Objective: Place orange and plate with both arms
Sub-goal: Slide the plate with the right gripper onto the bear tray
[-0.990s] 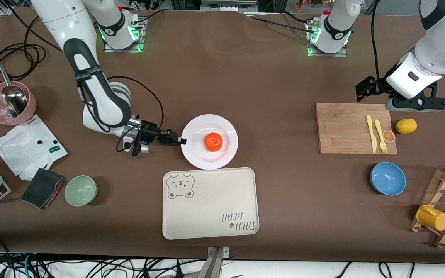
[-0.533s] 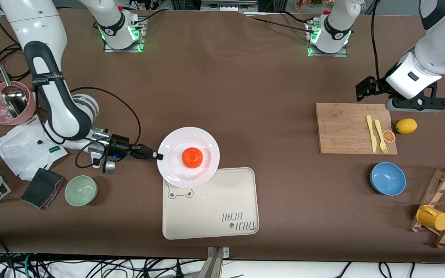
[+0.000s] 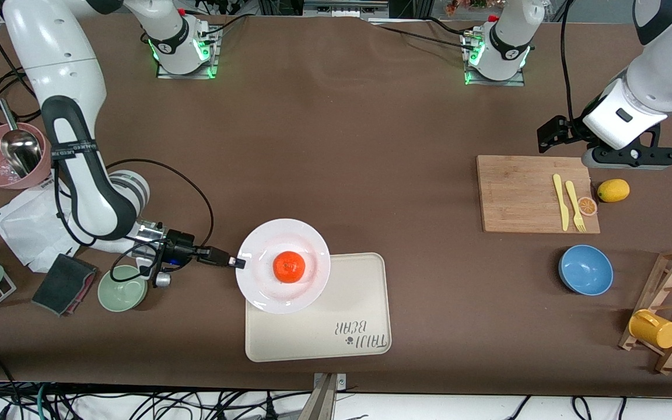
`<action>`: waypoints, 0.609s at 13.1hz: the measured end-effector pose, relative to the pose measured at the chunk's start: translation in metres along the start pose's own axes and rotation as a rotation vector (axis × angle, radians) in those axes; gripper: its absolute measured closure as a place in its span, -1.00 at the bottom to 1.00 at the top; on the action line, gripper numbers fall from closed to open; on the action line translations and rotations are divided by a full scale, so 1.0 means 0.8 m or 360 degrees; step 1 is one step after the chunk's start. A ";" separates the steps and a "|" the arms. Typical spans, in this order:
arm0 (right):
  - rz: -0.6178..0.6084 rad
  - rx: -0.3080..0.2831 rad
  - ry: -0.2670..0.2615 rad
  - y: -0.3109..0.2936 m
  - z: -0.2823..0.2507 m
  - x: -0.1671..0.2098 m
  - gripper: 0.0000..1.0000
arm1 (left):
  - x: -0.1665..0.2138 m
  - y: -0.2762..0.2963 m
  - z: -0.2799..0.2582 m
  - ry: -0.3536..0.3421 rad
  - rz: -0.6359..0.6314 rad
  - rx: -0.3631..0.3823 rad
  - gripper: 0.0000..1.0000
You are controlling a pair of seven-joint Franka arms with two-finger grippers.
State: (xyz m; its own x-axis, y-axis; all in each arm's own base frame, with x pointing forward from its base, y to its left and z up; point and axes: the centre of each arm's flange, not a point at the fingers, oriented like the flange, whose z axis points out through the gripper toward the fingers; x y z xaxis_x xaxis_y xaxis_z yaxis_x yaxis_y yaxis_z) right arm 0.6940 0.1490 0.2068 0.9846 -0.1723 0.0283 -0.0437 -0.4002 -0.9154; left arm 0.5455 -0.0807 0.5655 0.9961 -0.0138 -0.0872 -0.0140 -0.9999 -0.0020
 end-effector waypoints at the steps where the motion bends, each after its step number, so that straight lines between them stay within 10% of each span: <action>1: 0.0003 0.0004 0.0002 0.005 0.004 0.004 0.92 | 0.000 0.000 0.000 0.0000 0.0000 0.0000 -1.00; 8: 0.0009 0.0003 0.0054 0.034 0.037 0.035 0.92 | 0.000 0.000 0.000 -0.0001 0.0000 0.0000 -1.00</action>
State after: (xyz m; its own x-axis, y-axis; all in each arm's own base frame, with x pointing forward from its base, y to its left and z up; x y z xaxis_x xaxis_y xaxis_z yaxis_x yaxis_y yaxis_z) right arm 0.7251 0.1599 0.1706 0.9780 -0.2051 0.0370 -0.0487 -0.3974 -0.9164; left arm 0.5455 -0.0807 0.5656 0.9961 -0.0138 -0.0876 -0.0140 -0.9999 -0.0021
